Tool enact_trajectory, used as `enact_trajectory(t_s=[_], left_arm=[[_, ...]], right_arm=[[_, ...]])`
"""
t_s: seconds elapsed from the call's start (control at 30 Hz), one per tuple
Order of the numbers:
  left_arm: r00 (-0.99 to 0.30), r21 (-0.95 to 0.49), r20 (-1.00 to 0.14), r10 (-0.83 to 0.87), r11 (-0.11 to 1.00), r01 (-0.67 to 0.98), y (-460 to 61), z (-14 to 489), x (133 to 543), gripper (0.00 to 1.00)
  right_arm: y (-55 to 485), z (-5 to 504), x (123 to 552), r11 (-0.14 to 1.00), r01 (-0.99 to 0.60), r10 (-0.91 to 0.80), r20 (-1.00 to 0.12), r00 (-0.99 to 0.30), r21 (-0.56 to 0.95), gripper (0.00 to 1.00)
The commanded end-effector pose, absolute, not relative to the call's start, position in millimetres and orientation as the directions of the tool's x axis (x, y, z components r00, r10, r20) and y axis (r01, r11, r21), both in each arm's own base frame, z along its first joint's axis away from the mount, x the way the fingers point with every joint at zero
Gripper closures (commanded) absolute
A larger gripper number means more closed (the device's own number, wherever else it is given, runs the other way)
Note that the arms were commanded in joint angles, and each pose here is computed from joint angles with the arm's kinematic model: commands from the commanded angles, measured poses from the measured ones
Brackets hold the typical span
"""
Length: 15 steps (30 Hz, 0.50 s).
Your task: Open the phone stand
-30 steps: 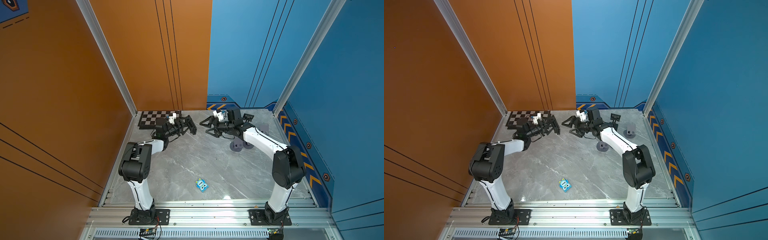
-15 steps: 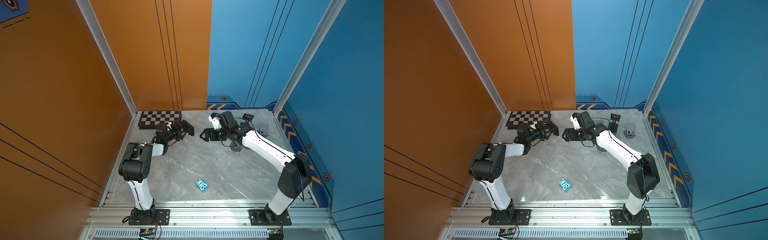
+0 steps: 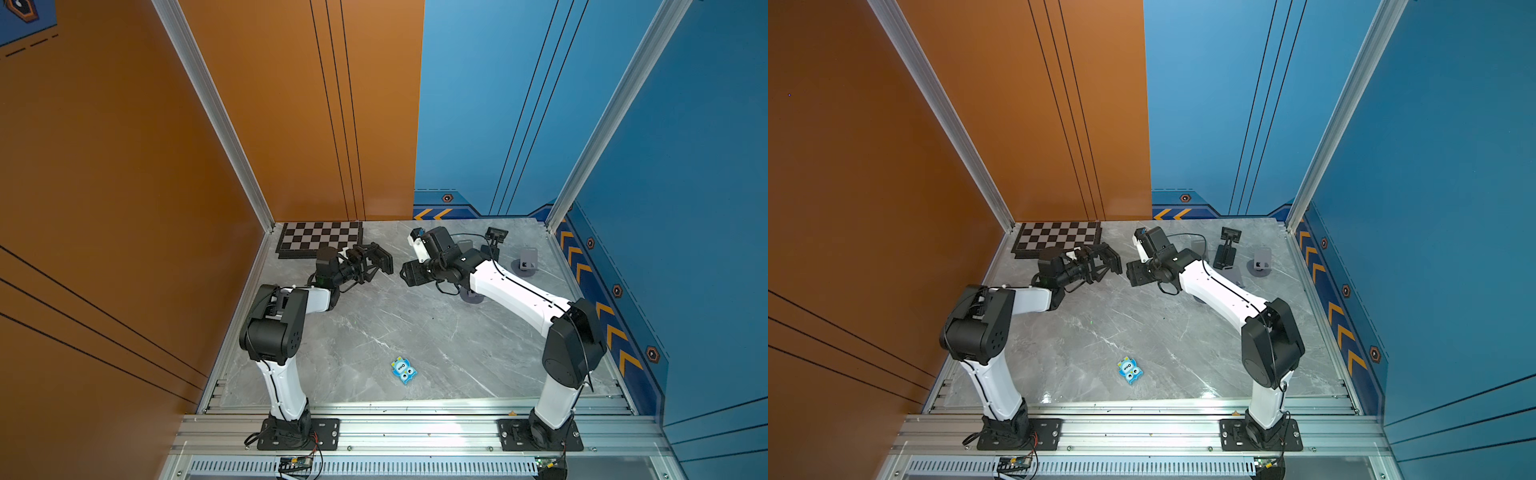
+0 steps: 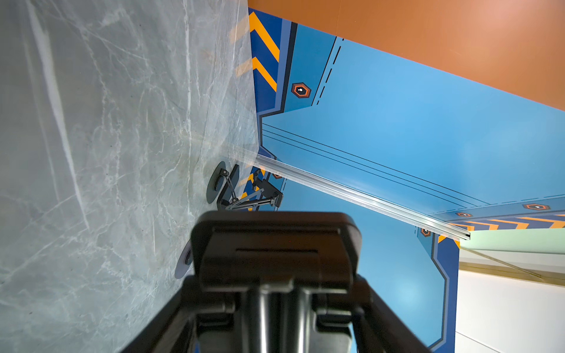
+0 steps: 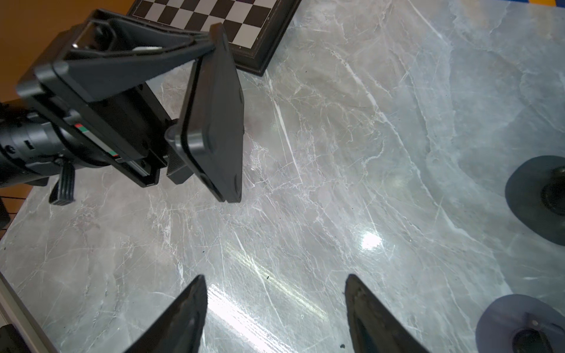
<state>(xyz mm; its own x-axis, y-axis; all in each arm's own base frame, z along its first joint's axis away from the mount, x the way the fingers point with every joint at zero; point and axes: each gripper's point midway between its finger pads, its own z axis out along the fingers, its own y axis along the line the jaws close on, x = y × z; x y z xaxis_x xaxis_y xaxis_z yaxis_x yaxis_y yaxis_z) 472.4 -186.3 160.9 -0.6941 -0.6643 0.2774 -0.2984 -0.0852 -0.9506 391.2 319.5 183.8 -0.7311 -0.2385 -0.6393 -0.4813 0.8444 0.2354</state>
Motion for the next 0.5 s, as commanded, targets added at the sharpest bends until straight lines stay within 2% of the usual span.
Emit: enact_trajectory(t_s=[0.0, 0.1, 0.47], left_arm=[[-0.745, -0.964, 0.253, -0.617, -0.091, -0.252, -199, 179, 471, 1.0], [-0.752, -0.963, 0.253, -0.609, -0.087, -0.254, -202, 177, 470, 1.0], [-0.769, -0.965, 0.247, -0.589, -0.08, -0.248, -208, 179, 468, 1.0]], right_arm=[[329, 198, 400, 0.836, -0.502, -0.237, -0.68, -0.694, 0.222, 0.36], [333, 200, 401, 0.829, -0.511, -0.238, -0.683, -0.691, 0.228, 0.4], [343, 192, 407, 0.819, -0.519, -0.245, -0.67, -0.701, 0.243, 0.42]])
